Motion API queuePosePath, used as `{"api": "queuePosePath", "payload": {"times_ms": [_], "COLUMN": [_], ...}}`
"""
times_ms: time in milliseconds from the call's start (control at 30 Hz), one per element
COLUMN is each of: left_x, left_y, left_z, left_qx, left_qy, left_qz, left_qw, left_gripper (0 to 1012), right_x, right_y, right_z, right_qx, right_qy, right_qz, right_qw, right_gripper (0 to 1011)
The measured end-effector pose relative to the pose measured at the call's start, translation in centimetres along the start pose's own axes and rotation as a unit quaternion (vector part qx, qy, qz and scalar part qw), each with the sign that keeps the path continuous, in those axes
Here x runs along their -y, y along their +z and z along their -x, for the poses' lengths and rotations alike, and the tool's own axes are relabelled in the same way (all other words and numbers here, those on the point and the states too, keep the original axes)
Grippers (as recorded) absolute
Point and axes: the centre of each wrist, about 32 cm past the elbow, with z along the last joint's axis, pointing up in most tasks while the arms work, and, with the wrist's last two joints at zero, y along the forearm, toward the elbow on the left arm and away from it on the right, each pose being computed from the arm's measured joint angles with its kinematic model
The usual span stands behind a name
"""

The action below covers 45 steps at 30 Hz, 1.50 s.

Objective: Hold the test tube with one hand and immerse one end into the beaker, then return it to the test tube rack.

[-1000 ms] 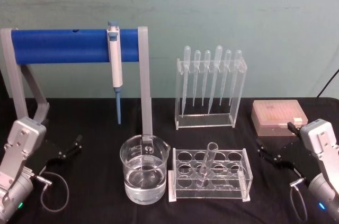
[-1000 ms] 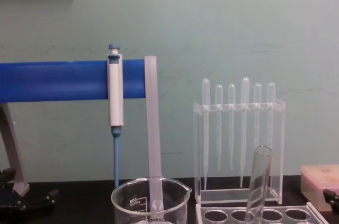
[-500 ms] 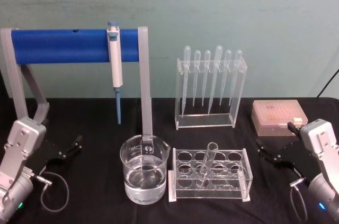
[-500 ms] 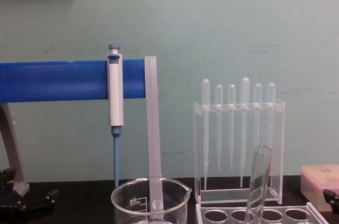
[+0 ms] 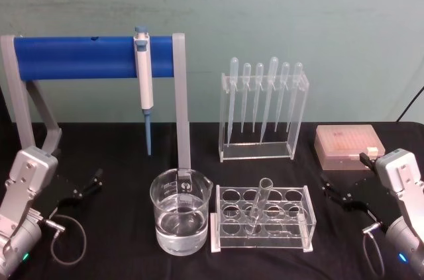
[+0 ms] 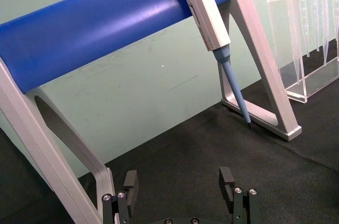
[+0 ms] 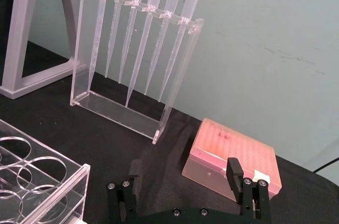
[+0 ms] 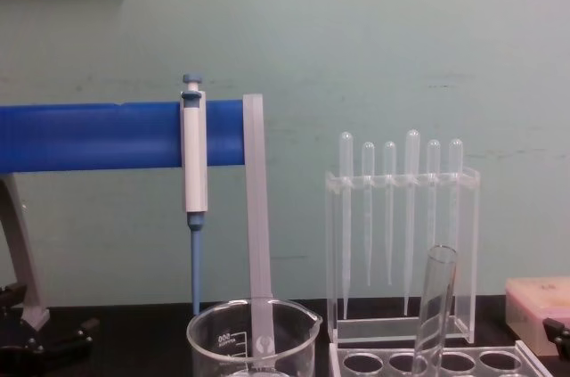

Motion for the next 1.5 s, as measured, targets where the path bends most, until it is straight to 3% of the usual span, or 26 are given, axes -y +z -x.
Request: {"api": "queuePosePath", "payload": {"times_ms": [133,433,667,767,900,933,1067,1100,1200,1233,1333,1400,1433,1500], "left_x": [0.0,0.0,0.0,0.0,0.0,0.0,0.0,0.0,0.0,0.0,0.0,0.0,0.0,0.0], "left_y": [0.0,0.0,0.0,0.0,0.0,0.0,0.0,0.0,0.0,0.0,0.0,0.0,0.0,0.0], "left_z": [0.0,0.0,0.0,0.0,0.0,0.0,0.0,0.0,0.0,0.0,0.0,0.0,0.0,0.0], "left_qx": [0.0,0.0,0.0,0.0,0.0,0.0,0.0,0.0,0.0,0.0,0.0,0.0,0.0,0.0], "left_qy": [0.0,0.0,0.0,0.0,0.0,0.0,0.0,0.0,0.0,0.0,0.0,0.0,0.0,0.0], "left_qz": [0.0,0.0,0.0,0.0,0.0,0.0,0.0,0.0,0.0,0.0,0.0,0.0,0.0,0.0], "left_qw": [1.0,1.0,1.0,1.0,1.0,1.0,1.0,1.0,1.0,1.0,1.0,1.0,1.0,1.0], "left_gripper": [1000,1000,1000,1000,1000,1000,1000,1000,1000,1000,1000,1000,1000,1000], "right_x": [0.0,0.3,2.0,3.0,4.1,4.1,4.7,4.7,4.5,4.2,3.5,3.2,0.4,-0.3], "right_y": [0.1,2.6,3.7,3.8,4.0,4.0,3.9,3.9,3.7,3.7,3.7,3.8,4.0,4.0], "right_z": [-0.1,-1.7,-2.9,-3.4,-3.9,-3.9,-4.0,-3.8,-3.7,-3.6,-3.4,-3.2,-2.9,-2.8], "right_qx": [0.001,0.01,0.002,-0.004,-0.008,-0.008,-0.007,-0.008,-0.011,-0.01,-0.007,-0.005,-0.006,-0.009], "right_qy": [0.0,0.003,0.059,0.108,0.187,0.187,0.258,0.278,0.304,0.321,0.346,0.354,0.371,0.373], "right_qz": [-0.002,-0.041,-0.061,-0.062,-0.057,-0.057,-0.062,-0.068,-0.08,-0.088,-0.102,-0.107,-0.134,-0.139], "right_qw": [1.0,0.9991,0.9964,0.9922,0.9806,0.9806,0.9642,0.9581,0.9491,0.9429,0.9326,0.9289,0.9189,0.9172], "right_gripper": [1004,1004,1004,1004,1004,1004,1004,1004,1004,1004,1004,1004,1004,1004]}}
